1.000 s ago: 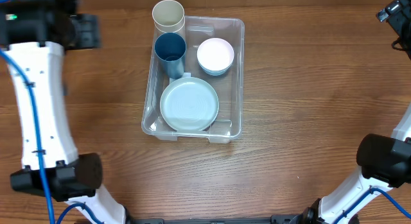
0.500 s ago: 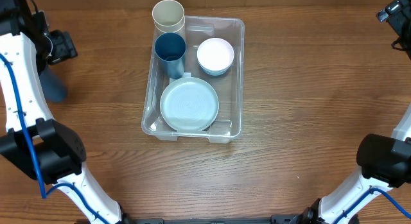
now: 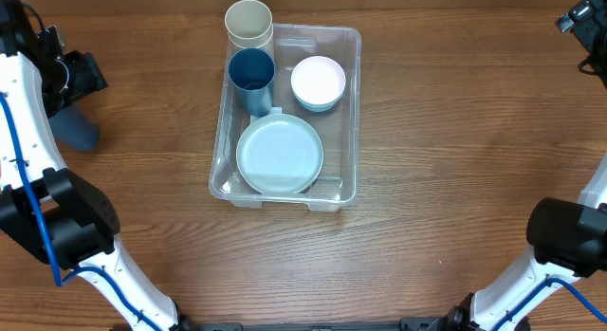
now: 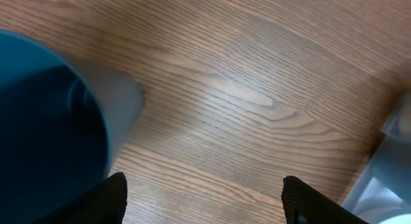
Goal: Pack container
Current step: 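Grasp the tipped-over dark blue cup and lift it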
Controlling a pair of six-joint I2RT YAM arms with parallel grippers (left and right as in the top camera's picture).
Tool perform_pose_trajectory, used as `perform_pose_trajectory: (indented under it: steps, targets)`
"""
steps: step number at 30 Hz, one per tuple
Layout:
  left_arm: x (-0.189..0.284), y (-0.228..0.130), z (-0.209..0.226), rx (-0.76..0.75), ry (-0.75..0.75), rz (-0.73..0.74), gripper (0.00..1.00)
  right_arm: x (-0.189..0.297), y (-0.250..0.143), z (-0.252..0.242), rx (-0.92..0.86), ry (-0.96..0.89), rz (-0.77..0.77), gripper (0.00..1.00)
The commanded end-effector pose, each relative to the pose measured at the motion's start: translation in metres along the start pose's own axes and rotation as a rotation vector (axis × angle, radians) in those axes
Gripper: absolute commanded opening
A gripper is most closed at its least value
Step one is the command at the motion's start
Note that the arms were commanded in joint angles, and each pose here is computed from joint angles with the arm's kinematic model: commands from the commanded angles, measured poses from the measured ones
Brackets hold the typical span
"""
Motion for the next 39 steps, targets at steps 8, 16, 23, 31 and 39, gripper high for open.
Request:
perform_pose_trajectory:
  steps: [8,16,23,31,39]
  targets:
    - [0.018,0.019,-0.017,-0.115,-0.166,-0.12,0.81,0.003,0.002,0.0,-0.008,-0.002,-0.018,1.0]
    - [0.036,0.031,-0.007,-0.097,-0.021,-0.186,0.86,0.003,0.002,0.0,-0.009,-0.002,-0.018,1.0]
    - [0.035,0.027,0.005,-0.023,0.095,-0.158,0.85,0.003,0.002,0.0,-0.008,-0.002,-0.018,1.0]
    - [0.012,0.021,0.011,0.013,0.12,-0.076,0.84,0.003,0.002,0.0,-0.008,-0.002,-0.018,1.0]
    - [-0.031,0.016,0.02,0.03,0.113,0.033,0.39,0.003,0.002,0.0,-0.008,-0.002,-0.018,1.0]
Point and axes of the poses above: each gripper's point midway between its finger pads, its own x axis back along the fingers, its own z axis along the line the jaws close on, y = z × x, the point moved 8 cm from there along x, back along the fingers, and after that the axes turned 6 degrees about -x, right-handed, at the moved point
